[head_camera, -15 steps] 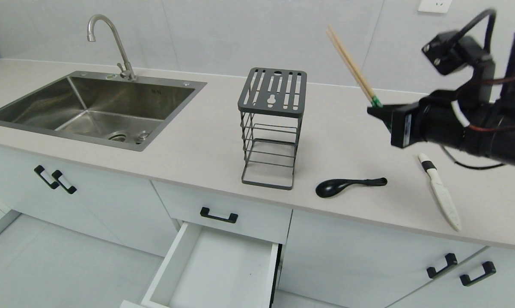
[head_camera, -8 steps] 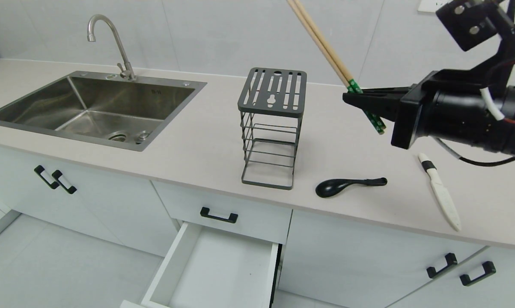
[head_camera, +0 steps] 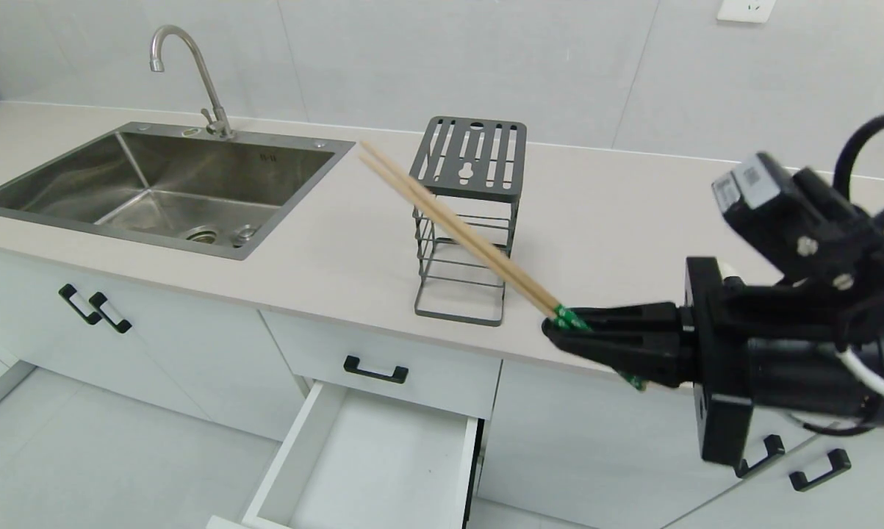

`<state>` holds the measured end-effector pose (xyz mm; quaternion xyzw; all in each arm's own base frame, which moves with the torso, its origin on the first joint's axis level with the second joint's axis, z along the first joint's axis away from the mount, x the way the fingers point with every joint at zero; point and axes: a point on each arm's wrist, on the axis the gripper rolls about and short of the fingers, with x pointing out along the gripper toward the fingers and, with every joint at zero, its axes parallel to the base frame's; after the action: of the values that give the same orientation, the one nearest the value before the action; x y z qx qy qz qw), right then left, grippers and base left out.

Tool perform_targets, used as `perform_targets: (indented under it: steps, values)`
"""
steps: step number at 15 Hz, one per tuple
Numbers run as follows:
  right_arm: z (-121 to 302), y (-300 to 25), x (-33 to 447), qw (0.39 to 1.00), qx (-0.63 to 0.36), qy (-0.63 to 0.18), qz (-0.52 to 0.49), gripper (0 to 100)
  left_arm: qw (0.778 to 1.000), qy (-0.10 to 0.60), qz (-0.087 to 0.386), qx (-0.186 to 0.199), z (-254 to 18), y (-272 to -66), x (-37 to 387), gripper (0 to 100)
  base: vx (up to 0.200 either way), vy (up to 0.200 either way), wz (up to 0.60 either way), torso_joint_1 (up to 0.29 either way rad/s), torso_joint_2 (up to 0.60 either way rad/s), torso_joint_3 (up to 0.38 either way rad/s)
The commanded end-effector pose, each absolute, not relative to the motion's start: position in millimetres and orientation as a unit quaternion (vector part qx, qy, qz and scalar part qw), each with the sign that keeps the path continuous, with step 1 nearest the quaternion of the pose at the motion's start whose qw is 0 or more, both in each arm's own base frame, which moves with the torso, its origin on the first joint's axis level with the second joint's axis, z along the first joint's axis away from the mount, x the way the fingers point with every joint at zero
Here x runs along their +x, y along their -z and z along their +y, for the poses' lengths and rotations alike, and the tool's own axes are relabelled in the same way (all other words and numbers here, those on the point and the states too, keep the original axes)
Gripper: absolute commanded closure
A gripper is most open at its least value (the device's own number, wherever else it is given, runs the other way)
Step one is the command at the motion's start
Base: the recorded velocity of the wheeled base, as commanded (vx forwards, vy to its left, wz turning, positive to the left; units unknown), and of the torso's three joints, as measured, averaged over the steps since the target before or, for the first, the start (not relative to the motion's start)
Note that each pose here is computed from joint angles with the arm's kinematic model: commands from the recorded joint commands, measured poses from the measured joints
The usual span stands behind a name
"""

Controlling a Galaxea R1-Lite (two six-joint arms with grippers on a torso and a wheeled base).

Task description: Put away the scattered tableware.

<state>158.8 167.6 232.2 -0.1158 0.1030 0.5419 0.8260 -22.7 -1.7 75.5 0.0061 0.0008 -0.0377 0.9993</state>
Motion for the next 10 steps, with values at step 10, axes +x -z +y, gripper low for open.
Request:
perform_targets:
  steps: [10]
  values:
    - [236,-182,154,0.749,-0.165,-0.613,0.186,100,0.999,0.038,0.002,0.006,-2,-75,-23,0,0.0,0.0,0.0,0.0,0.0,0.0]
